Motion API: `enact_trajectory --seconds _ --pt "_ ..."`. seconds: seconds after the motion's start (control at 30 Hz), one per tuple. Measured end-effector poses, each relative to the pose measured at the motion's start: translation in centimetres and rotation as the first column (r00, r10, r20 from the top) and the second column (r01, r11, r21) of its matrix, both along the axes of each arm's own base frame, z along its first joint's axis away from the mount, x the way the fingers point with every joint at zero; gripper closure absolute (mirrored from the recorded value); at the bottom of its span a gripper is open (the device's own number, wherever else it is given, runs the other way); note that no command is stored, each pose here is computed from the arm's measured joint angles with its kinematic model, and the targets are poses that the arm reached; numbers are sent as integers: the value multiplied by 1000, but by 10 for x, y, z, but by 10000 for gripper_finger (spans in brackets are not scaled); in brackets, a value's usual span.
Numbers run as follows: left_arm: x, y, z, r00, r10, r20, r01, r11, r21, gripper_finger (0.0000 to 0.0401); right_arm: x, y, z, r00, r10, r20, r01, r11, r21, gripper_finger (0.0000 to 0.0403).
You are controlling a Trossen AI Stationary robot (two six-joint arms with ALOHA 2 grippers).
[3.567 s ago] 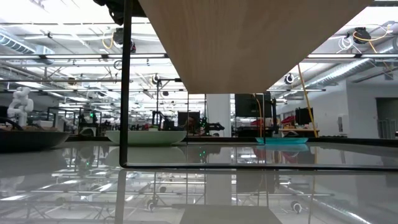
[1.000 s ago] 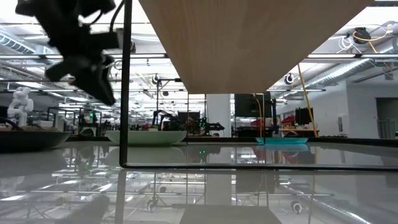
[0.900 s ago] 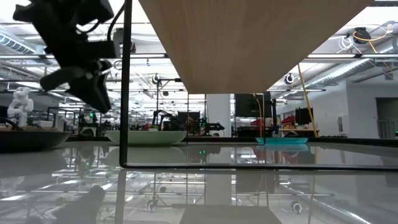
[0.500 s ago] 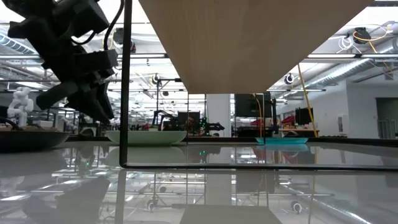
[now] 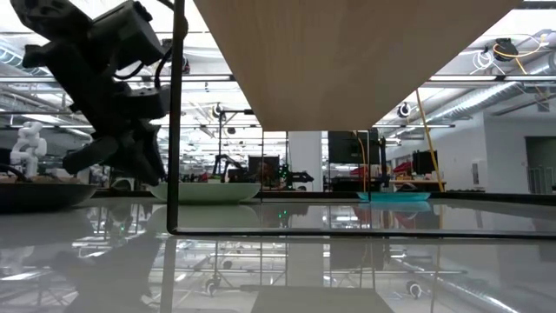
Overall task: Place and stack plates onto a shelf
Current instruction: Stack the light green plate on top of the purple plate on the shelf
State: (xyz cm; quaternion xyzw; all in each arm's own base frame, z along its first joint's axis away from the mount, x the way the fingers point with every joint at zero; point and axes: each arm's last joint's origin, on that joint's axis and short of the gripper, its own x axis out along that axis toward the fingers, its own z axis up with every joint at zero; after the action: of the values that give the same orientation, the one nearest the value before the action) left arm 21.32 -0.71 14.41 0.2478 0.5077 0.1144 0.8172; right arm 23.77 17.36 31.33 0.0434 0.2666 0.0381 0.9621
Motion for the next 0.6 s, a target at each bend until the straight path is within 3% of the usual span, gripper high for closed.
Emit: enact_trajectory --seconds 0.3,0.6 --pt "3 12 -4 999 41 -16 -41 999 7 199 0 0 0 1000 4 -1 -4 1000 -8 403" --pt "15 17 -17 996 -63 -55 66 996 54 193 0 0 -9 1000 0 1 0 1000 6 403"
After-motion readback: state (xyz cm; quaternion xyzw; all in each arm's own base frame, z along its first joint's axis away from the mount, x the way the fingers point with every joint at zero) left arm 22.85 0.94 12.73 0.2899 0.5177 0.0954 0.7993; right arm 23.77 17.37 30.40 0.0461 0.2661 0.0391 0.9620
